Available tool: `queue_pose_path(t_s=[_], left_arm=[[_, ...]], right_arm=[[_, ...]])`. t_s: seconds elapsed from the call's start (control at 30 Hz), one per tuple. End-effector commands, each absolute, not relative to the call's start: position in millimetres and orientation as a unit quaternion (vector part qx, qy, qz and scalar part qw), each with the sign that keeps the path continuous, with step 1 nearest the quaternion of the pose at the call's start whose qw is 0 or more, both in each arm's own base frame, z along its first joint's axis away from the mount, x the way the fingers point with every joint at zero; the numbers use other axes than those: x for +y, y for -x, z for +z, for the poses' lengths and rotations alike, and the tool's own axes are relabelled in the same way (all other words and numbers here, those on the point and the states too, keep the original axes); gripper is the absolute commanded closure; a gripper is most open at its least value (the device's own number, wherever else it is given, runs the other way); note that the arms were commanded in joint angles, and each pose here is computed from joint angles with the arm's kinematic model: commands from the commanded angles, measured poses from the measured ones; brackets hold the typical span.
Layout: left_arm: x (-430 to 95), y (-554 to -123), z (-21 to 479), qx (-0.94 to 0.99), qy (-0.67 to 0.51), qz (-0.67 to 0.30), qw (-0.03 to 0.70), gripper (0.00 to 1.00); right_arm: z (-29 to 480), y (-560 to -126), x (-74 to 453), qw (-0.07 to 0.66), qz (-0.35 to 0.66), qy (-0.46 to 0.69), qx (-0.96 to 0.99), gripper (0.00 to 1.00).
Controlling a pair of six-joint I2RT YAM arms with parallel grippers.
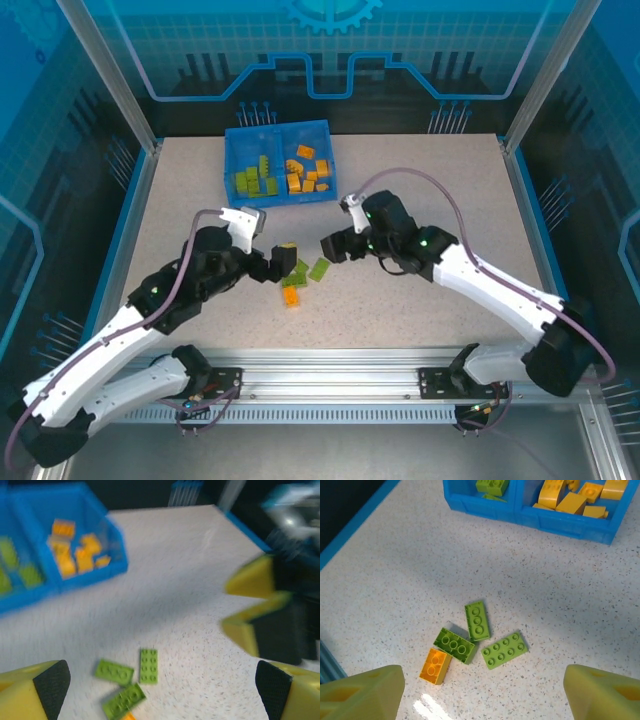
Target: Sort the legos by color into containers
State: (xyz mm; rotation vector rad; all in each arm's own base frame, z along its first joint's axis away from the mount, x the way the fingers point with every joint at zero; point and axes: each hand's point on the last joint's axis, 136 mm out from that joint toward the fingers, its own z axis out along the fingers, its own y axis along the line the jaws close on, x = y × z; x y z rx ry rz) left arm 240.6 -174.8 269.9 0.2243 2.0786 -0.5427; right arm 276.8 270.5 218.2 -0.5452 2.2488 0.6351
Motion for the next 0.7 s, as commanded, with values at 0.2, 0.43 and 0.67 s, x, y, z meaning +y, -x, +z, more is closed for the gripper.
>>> queue_pose_path(t_s=[0.2, 0.43, 0.67], left_arm=[[-162.8, -216.8, 131.0, 0.92, 0.215, -0.162, 0.285, 0.09], [-183.8, -202.5, 80.1, 0.941, 0.238, -0.1, 0.218, 0.13], [-184.7, -207.8, 56.9, 0.947, 0.235, -0.054, 0.214, 0.21]], right_arm=[[206.1, -263.7, 243.5, 0.392, 0.249, 0.139, 0.875, 0.07], [200.9, -261.5, 239.5, 0.388, 0.236, 0.136, 0.881, 0.03], [201.0, -259.4, 238.7, 0.386, 0.235, 0.138, 0.881, 0.0]])
